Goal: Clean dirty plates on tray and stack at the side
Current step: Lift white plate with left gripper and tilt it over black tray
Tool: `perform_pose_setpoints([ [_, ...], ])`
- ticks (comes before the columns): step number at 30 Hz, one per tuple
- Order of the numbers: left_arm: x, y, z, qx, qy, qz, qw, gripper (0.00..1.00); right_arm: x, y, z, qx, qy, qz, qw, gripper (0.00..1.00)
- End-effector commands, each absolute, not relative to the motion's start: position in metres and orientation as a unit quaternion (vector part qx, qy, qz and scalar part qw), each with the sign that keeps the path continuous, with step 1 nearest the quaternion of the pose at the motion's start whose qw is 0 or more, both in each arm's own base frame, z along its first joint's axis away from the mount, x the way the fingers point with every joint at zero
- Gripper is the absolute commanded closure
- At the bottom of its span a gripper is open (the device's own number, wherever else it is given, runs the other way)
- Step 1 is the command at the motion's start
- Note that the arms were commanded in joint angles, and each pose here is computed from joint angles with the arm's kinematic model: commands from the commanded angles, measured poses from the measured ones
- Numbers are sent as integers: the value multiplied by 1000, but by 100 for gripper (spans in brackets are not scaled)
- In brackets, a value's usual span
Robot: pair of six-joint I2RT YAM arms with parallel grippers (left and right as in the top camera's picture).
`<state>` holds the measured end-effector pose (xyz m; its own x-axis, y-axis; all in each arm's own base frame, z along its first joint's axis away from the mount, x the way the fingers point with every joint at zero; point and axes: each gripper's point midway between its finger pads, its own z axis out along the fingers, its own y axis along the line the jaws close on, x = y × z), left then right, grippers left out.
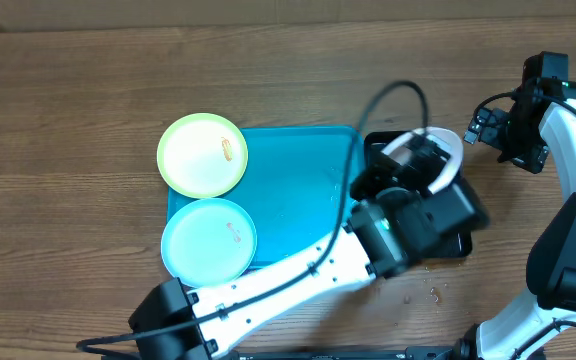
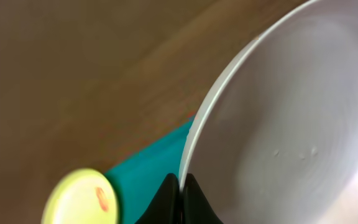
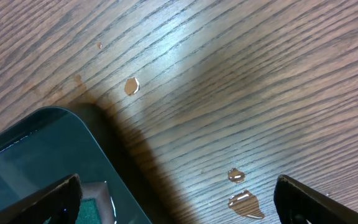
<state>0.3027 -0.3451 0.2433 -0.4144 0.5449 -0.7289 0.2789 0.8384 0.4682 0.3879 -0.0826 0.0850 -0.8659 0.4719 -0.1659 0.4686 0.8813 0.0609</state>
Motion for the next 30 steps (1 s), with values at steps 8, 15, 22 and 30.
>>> perform_pose_setpoints([
  [8,280,-359,294,290,737,256,555,96,394,-86,96,249,963,10,108,0],
  [15,269,-370,299,307,723,256,563,96,394,-86,96,249,963,10,108,0],
  [22,269,-371,299,307,723,255,564,96,394,-86,96,249,963,10,108,0],
  [30,274,-370,294,273,745,218,568,96,394,-86,96,249,962,10,108,0],
])
